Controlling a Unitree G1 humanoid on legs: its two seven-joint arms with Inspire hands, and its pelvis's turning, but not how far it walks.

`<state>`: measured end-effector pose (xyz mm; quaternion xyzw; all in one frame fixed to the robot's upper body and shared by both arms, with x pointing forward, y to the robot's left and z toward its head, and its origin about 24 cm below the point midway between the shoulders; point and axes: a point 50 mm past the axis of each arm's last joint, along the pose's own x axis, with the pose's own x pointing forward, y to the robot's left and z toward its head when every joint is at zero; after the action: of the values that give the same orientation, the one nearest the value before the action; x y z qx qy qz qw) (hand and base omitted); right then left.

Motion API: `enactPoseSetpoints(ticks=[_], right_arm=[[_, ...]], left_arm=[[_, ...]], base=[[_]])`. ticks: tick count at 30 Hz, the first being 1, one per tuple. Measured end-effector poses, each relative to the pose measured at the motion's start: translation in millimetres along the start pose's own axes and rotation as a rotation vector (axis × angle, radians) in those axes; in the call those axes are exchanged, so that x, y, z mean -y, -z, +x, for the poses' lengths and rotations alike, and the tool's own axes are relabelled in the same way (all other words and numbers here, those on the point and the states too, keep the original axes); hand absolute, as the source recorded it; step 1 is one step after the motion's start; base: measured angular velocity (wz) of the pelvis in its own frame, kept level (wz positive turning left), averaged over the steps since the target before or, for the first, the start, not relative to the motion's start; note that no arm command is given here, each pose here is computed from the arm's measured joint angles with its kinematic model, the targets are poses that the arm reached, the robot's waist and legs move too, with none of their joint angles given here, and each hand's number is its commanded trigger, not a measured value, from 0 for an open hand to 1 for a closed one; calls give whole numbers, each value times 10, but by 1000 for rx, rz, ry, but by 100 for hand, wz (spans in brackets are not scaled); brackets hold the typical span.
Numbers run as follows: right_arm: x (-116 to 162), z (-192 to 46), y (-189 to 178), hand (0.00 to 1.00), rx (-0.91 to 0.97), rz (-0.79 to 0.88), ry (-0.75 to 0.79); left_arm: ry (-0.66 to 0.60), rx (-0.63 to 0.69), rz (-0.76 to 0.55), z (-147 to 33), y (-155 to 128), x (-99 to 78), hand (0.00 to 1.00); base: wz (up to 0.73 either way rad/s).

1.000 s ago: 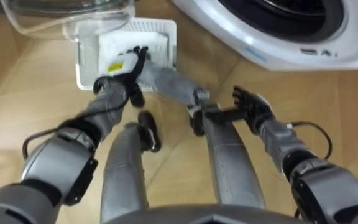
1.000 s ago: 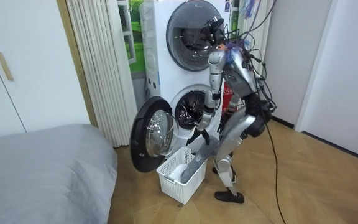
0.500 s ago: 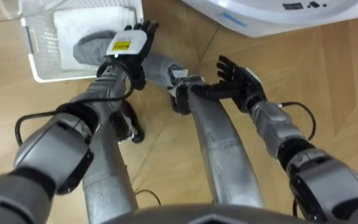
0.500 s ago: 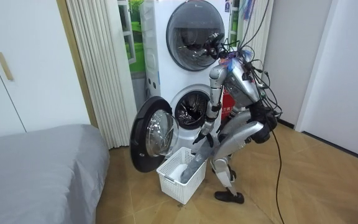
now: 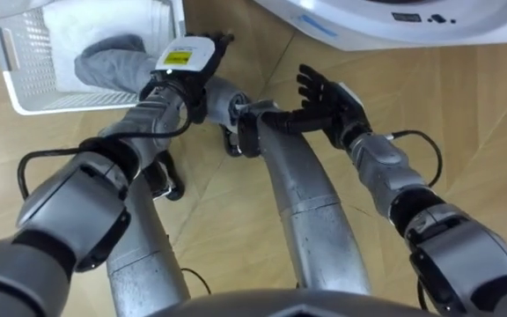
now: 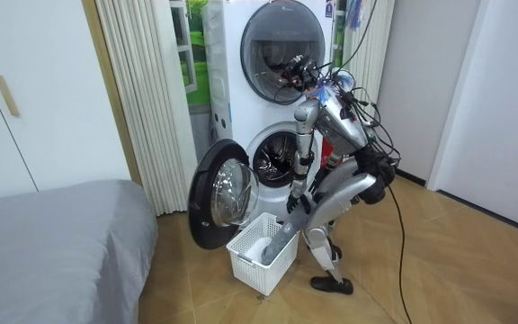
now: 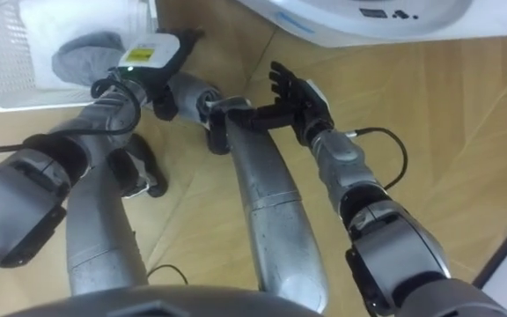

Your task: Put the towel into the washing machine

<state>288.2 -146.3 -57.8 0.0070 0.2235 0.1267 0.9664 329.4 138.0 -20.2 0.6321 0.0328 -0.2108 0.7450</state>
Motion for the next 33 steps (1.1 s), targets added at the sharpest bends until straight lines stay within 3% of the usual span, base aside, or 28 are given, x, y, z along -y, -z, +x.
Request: enactPoseSetpoints(ticks=[10,23,33], right_arm=[[-5,18,-29,0,1,-19,-1],[-28,-74,299,0,-125,-7,46],[173,-277,647,0,-284,-3,127]], left_arm=[[104,-16,6,-19,66,38,100],[346,-41,-5,-226,92,530,100],[361,-50,-135,-297,-12,721,100]], base=[[1],[1],[-8]])
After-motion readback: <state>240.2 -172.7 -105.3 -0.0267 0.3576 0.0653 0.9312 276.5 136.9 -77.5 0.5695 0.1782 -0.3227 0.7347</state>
